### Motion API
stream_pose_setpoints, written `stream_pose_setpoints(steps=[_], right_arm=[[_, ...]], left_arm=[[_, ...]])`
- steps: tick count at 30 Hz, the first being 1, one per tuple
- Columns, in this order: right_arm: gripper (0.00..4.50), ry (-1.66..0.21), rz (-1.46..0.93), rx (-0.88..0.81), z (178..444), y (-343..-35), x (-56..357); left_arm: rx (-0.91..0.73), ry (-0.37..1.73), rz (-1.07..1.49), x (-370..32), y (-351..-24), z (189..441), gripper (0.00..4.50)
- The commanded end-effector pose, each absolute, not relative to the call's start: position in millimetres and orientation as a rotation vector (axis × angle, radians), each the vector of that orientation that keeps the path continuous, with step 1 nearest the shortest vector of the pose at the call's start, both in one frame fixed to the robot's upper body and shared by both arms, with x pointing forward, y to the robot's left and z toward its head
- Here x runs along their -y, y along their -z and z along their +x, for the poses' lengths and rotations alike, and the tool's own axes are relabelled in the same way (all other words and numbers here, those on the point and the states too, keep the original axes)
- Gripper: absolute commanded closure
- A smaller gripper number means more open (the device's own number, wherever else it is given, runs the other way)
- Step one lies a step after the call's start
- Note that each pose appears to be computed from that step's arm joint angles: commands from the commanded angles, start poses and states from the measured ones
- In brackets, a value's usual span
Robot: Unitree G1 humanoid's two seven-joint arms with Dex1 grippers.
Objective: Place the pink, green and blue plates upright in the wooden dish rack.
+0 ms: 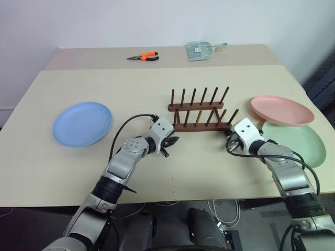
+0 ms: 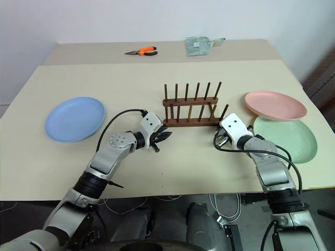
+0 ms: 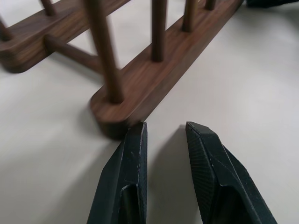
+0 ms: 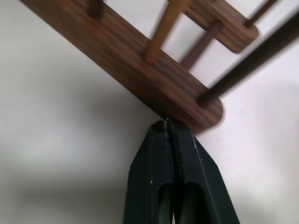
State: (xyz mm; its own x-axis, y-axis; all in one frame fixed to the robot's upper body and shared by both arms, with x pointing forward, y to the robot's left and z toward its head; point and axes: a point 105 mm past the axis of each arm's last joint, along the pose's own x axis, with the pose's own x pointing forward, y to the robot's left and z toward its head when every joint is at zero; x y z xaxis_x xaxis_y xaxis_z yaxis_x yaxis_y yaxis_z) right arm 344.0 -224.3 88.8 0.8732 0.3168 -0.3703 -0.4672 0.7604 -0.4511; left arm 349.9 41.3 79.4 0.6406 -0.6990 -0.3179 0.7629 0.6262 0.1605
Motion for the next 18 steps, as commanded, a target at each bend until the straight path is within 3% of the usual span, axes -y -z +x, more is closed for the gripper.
stream_pose_setpoints(steps=[1,4,7,16,18], right_arm=[[3.19,-0.394,-0.671,-0.152,340,-149,253],[1.69,-0.335,-0.862,-0.136,330,-183,284],[0.17,-0.313,-1.034,-0.196,322,-194,306],[0.17,-0.235,-1.238,-0.388,335,-155,362],[0.68,-0.193,-1.239,-0.388,341,-153,370]], left_arm=[[-0.222,0.847,0.286,-57,-83,345,3.23],[-0.158,0.961,0.276,-52,-95,326,3.23],[-0.13,1.066,0.258,-49,-101,308,3.23],[-0.087,1.163,0.218,-35,-116,295,3.23],[-0.075,1.155,0.211,-35,-120,295,3.23]])
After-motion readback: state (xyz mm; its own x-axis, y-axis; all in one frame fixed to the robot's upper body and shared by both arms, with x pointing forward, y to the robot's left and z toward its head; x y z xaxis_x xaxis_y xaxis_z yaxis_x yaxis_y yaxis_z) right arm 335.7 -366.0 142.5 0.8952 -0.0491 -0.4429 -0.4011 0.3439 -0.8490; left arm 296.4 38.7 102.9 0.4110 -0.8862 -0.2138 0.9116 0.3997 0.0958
